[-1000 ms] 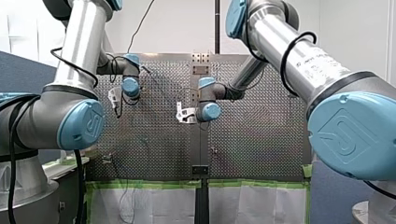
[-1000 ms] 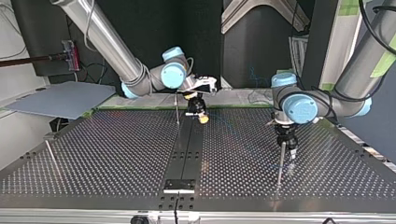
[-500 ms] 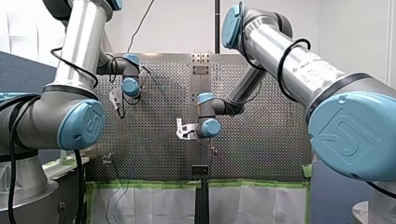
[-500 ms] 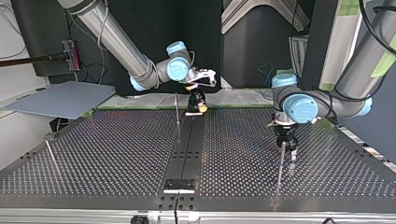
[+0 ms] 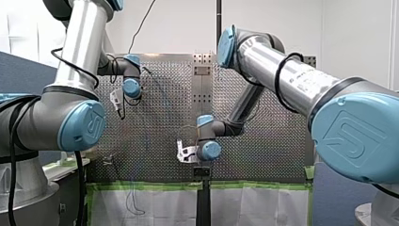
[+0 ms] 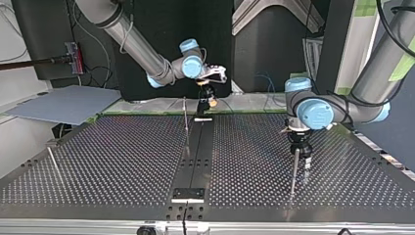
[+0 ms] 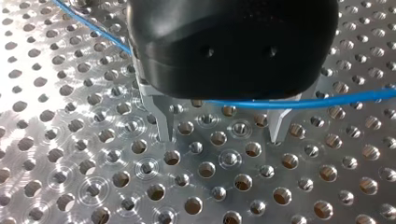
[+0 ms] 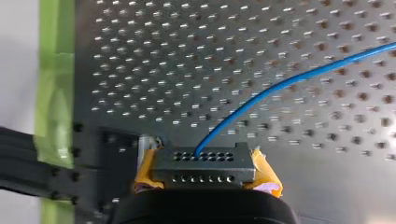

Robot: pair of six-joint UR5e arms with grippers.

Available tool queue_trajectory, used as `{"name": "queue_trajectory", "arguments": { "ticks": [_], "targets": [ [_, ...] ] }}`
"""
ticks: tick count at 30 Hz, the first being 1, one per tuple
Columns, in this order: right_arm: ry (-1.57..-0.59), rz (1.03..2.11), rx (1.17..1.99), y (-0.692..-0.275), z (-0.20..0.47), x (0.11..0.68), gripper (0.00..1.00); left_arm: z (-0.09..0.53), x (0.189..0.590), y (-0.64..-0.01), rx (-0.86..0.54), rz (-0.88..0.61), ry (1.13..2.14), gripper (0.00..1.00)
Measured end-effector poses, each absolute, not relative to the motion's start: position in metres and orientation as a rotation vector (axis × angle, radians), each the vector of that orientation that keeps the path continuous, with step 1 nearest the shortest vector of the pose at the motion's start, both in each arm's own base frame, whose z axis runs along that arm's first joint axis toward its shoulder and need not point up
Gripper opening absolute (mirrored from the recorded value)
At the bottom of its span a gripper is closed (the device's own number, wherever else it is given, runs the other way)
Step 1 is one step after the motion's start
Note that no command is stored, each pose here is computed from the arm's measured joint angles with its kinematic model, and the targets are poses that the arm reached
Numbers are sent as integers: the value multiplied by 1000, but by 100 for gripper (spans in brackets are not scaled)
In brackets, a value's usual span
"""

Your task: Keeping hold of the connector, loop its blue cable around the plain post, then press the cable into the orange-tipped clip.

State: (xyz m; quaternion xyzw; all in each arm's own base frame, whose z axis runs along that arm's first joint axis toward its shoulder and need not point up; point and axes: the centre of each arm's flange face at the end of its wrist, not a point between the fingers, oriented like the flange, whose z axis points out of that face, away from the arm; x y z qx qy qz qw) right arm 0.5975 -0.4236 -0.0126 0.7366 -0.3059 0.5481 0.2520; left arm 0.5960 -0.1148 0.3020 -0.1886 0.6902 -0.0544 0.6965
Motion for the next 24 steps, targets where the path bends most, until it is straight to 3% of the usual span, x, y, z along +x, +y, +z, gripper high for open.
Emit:
{"name": "queue_trajectory", "arguments": {
  "ticks": [14, 24],
  "targets": [
    [-942, 1354, 2052, -396, -136, 548, 0, 302, 595, -115, -419, -104, 1541, 100],
    [-971, 1338, 1998, -395, -164, 525, 0, 302, 596, -112, -424, -97, 1537, 100]
  ]
}}
